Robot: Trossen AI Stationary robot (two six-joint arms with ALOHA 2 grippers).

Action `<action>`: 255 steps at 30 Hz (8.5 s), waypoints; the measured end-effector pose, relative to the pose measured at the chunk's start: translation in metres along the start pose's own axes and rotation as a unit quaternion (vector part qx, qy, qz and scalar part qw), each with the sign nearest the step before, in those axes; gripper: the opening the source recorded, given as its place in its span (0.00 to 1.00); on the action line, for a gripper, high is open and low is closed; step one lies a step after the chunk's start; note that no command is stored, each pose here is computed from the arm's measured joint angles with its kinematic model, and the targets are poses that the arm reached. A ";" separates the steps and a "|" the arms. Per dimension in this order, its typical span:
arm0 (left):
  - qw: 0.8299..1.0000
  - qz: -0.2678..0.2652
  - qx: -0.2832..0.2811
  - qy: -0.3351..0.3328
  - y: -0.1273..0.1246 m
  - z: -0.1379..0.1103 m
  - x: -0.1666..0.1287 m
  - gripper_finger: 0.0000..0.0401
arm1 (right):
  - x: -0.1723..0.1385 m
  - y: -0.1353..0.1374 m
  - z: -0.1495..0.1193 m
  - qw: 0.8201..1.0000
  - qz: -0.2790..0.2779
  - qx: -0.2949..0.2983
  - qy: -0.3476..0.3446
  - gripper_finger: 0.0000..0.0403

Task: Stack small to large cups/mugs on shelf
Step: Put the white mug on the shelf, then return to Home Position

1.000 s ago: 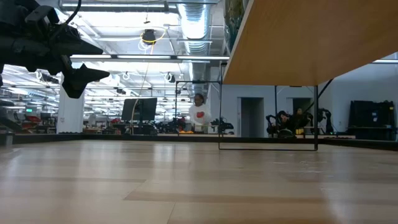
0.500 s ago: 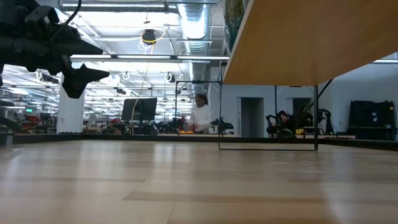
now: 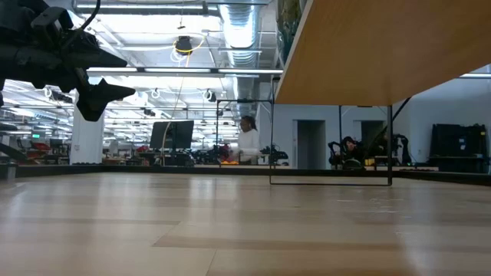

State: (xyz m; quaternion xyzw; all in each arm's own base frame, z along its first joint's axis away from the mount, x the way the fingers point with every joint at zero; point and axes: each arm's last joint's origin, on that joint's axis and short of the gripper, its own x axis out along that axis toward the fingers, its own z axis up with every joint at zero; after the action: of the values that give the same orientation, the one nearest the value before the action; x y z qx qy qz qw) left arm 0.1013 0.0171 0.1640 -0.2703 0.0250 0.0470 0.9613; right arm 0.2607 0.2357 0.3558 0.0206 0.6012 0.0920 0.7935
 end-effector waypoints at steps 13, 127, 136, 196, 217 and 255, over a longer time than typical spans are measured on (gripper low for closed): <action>1.000 0.000 -0.004 0.000 0.000 0.000 0.000 0.65 | 0.000 0.000 0.000 1.000 0.000 0.000 0.000 0.25; 1.000 -0.008 -0.003 0.004 0.000 0.000 0.000 0.65 | -0.109 -0.034 -0.044 0.965 -0.100 -0.087 -0.227 0.48; 1.000 -0.009 -0.003 0.004 -0.001 0.000 0.000 0.65 | -0.163 -0.068 -0.085 0.936 -0.113 -0.151 -0.297 0.48; 1.000 -0.006 -0.003 0.002 -0.002 -0.001 0.000 0.65 | 0.044 -0.119 -0.128 0.791 -0.027 -0.128 -0.597 0.48; 1.000 -0.005 -0.002 0.000 -0.002 -0.001 0.000 0.65 | 0.062 -0.174 -0.209 0.822 -0.032 -0.055 -0.566 0.47; 1.000 0.005 -0.003 -0.003 -0.001 -0.001 0.000 0.65 | 0.095 -0.192 -0.237 0.810 0.015 -0.116 -0.575 0.47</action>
State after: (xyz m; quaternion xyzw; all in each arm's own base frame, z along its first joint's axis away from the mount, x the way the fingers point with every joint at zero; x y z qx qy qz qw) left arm 0.1016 0.0158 0.1640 -0.2725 0.0232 0.0529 0.9604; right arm 0.0820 0.0452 0.1725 -0.0136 0.0196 0.1444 0.9892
